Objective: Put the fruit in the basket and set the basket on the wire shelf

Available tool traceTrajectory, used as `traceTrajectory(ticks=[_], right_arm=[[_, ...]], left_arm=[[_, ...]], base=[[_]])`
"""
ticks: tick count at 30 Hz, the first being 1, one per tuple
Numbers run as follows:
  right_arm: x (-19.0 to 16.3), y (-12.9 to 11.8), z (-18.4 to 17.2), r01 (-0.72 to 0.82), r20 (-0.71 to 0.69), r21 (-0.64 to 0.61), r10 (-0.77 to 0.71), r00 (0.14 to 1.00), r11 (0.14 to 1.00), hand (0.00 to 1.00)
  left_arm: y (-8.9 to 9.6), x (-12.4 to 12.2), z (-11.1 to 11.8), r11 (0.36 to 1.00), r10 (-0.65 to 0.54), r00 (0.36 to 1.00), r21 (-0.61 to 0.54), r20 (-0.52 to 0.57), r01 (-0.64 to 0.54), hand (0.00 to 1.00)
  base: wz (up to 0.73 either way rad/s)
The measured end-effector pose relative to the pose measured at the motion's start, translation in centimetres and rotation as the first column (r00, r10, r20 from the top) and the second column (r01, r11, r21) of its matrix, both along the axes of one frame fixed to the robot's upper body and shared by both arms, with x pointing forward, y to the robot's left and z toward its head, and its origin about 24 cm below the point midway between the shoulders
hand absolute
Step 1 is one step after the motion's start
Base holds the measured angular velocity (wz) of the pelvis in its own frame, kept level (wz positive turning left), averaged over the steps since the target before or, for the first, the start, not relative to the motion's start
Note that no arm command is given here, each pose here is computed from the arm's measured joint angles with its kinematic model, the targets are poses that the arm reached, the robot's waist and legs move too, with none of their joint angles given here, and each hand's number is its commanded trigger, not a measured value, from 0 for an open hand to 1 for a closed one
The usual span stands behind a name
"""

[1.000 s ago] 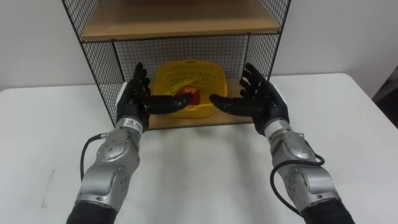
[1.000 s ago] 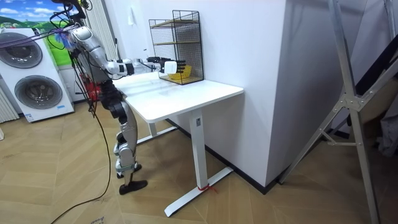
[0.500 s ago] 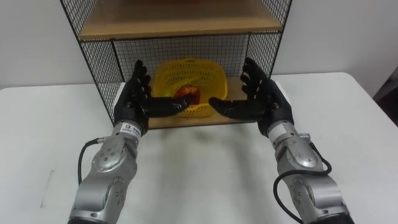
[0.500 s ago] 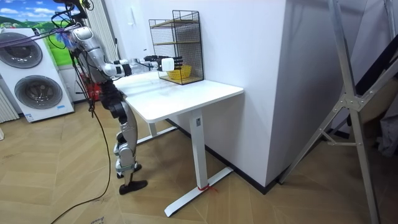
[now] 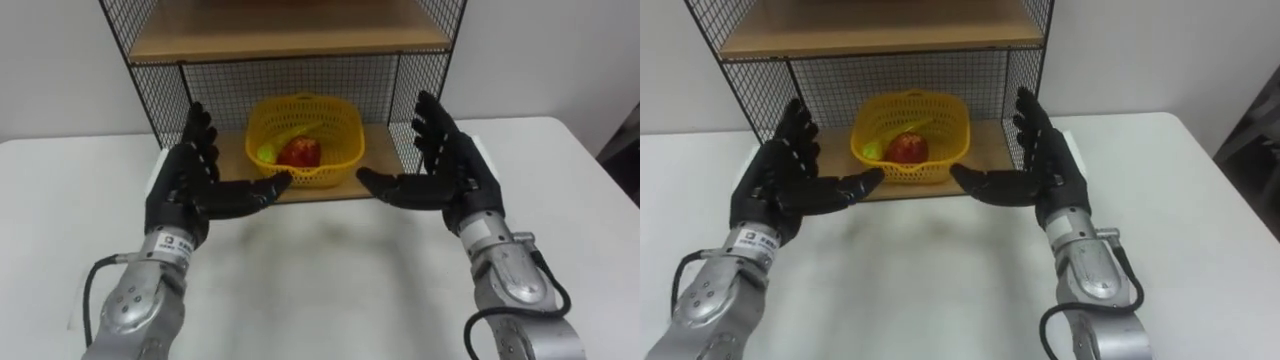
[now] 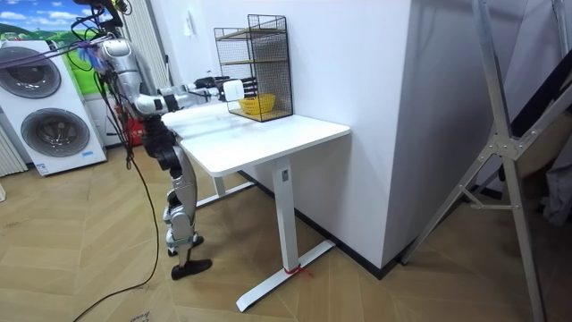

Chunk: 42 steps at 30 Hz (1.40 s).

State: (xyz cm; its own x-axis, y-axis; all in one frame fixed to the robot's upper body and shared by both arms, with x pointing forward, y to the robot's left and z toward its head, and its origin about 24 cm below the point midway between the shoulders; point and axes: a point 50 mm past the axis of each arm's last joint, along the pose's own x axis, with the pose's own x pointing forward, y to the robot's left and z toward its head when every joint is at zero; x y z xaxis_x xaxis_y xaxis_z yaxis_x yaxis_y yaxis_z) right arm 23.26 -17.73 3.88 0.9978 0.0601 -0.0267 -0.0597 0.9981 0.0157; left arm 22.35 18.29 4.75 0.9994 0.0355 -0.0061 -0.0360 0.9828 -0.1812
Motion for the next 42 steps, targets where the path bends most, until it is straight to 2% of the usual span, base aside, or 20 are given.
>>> traceTrajectory(ticks=[5, 9, 19, 24, 28, 31, 36, 39, 40, 42], right_arm=[[-1.6, -1.3, 0.1, 0.039, 0.014, -0.020, -0.039, 0.999, 0.999, 0.00], [-3.9, -2.1, 0.3, 0.077, 0.021, -0.034, -0.076, 0.997, 0.996, 0.00], [-4.9, -3.1, 1.0, 0.146, 0.087, -0.064, -0.140, 0.986, 0.987, 0.00], [-5.1, -4.6, 2.0, 0.270, 0.170, -0.094, -0.252, 0.953, 0.958, 0.00], [-5.5, -5.7, 3.2, 0.396, 0.255, -0.115, -0.358, 0.898, 0.911, 0.00], [-6.0, -6.8, 4.5, 0.499, 0.343, -0.149, -0.428, 0.836, 0.854, 0.00], [-7.7, -10.4, 7.4, 0.702, 0.493, -0.143, -0.565, 0.661, 0.697, 0.00], [-9.5, -13.7, 10.1, 0.838, 0.610, -0.088, -0.636, 0.473, 0.538, 0.00], [-9.8, -14.1, 10.6, 0.854, 0.623, -0.067, -0.647, 0.440, 0.516, 0.00], [-11.3, -15.8, 11.8, 0.914, 0.659, 0.005, -0.689, 0.302, 0.406, 0.00]], left_arm=[[1.2, -1.9, 0.1, 0.999, 0.041, 0.999, 0.006, 0.022, -0.041, 0.00], [1.7, -4.2, -0.9, 0.997, 0.067, 0.997, -0.028, -0.024, -0.068, 0.00], [2.3, -5.3, -0.3, 0.995, 0.103, 0.994, -0.017, 0.047, -0.102, 0.00], [3.8, -5.7, 1.2, 0.982, 0.189, 0.973, -0.001, 0.132, -0.190, 0.00], [5.1, -6.1, 3.6, 0.954, 0.291, 0.922, 0.001, 0.257, -0.301, 0.00], [7.1, -7.0, 5.0, 0.895, 0.420, 0.849, 0.011, 0.320, -0.446, 0.00], [10.4, -8.8, 7.0, 0.745, 0.607, 0.682, 0.007, 0.409, -0.667, 0.00], [13.1, -10.8, 8.9, 0.579, 0.715, 0.501, -0.011, 0.488, -0.815, 0.00], [13.5, -11.1, 9.3, 0.553, 0.726, 0.471, -0.018, 0.501, -0.833, 0.00], [15.0, -12.4, 10.7, 0.449, 0.756, 0.355, -0.041, 0.550, -0.893, 0.00]], base=[[0.01], [0.00], [0.00], [0.00], [-0.02], [0.00], [0.00], [0.00], [0.00], [-0.02]])
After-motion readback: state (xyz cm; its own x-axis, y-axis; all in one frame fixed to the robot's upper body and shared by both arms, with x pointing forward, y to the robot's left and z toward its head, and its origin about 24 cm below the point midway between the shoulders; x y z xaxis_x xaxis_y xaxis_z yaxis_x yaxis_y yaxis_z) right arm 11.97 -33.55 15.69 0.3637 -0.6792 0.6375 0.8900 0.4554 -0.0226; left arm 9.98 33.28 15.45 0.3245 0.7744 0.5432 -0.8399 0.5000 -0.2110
